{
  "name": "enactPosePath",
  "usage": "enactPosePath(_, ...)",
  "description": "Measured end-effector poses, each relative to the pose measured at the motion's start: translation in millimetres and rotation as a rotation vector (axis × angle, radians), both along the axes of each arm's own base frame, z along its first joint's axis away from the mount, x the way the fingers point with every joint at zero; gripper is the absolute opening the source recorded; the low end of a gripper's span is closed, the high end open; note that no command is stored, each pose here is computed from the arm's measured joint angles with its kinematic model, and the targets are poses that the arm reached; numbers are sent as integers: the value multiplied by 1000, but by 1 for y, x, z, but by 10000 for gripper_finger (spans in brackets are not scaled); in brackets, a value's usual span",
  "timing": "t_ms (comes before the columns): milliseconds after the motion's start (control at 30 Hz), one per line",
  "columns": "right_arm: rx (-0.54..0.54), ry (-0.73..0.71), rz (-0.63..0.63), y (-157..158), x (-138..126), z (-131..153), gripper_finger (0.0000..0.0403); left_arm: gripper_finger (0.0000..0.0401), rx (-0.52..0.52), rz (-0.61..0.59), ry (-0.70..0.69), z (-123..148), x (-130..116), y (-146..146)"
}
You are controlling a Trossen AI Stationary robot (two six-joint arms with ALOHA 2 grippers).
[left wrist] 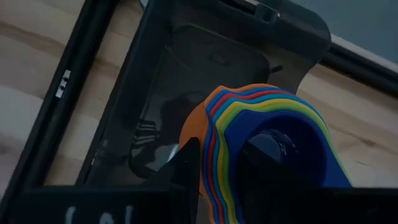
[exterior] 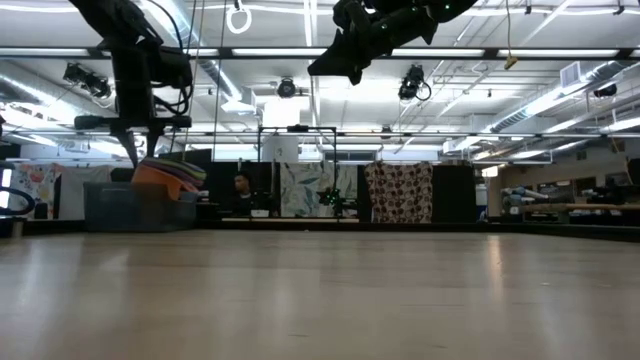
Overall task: Nest measuring cups in basket
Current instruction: Put the stack of measuring cups into the black bin
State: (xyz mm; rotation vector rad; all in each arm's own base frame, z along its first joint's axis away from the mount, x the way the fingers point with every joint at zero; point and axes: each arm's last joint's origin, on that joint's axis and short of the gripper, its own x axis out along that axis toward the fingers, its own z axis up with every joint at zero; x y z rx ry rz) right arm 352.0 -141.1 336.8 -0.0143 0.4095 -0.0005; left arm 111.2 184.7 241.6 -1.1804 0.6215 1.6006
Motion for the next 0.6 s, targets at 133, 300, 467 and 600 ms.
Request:
enactPosePath(133,-2,0,1,0,0,0,29,81,-20,-19,-7,0,-3,1)
enactPosePath(300,-2,-1,1,0,0,0,29,81,-33,-43,-24,-1,-2,1)
enactPosePath(467,-2,-1,1,0,0,0,29,81,-54,-82,-36,-4,-2,0)
enactPosePath(600,-3,-2,1,0,0,0,29,81,-96,-103,-56,-15,-2,-4)
